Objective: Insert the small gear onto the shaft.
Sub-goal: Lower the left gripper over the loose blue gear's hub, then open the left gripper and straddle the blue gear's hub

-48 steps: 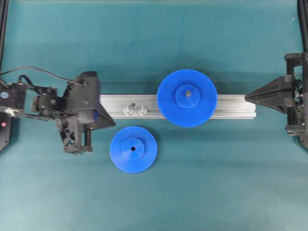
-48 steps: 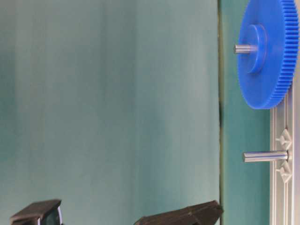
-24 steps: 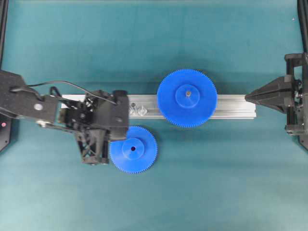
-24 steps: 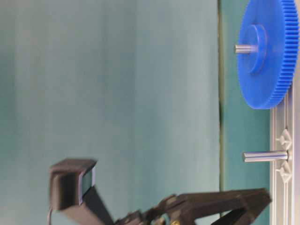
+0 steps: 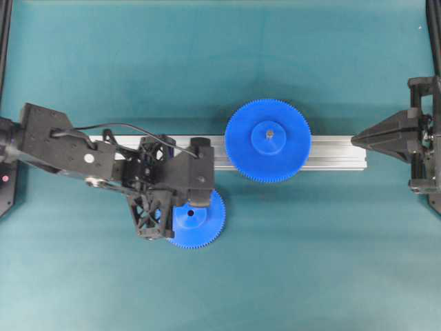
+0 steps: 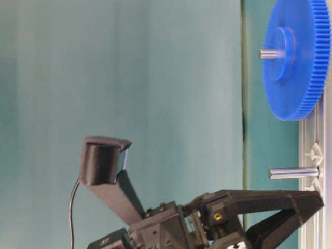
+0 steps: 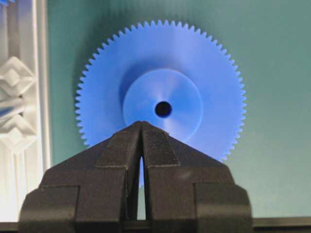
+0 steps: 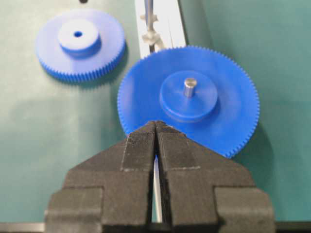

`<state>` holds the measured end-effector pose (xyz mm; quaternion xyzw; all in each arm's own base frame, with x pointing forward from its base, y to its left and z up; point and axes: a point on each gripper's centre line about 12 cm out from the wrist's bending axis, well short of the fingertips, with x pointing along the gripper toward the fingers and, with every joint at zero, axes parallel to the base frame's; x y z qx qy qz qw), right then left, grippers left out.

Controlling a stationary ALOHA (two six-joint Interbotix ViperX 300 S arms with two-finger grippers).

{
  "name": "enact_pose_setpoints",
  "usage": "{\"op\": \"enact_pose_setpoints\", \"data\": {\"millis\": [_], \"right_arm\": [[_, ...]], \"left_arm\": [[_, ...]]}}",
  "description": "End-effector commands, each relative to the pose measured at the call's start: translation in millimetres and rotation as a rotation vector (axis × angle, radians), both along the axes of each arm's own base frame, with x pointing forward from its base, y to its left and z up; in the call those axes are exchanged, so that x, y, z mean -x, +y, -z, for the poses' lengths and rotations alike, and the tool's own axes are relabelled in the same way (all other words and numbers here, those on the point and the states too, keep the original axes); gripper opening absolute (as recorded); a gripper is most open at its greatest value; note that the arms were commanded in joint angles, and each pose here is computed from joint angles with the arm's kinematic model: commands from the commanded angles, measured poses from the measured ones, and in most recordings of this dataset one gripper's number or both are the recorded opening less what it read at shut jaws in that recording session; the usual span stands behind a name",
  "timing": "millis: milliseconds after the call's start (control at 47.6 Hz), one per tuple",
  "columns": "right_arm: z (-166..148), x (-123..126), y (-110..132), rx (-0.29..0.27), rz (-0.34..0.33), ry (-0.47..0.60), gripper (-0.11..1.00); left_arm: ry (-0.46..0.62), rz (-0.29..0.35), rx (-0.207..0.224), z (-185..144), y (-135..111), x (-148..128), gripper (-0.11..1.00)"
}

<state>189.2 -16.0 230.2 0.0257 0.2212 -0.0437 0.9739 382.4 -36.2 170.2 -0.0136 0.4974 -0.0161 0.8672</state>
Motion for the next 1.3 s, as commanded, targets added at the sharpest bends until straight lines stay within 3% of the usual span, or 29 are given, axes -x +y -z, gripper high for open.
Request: {"op": "enact_pose_setpoints", "data": {"millis": [0, 504, 1281], "right_arm": [[-3.5, -1.7, -0.5, 0.001, 0.002, -0.014, 0.05], [-1.1, -0.2, -0.6, 0.001, 0.003, -0.009, 0.05], [-0.9, 4.7, 0.1, 0.001, 0.002, -0.026, 0.05]], "left_arm": [[-0.029, 0.009, 0.002, -10.5, -4.3, -8.0, -0.01], [0.116, 0.031, -0.015, 0.1, -15.5, -21.4, -0.01], [0.134, 0.006, -0.003, 4.7, -19.7, -33.9, -0.01]]}}
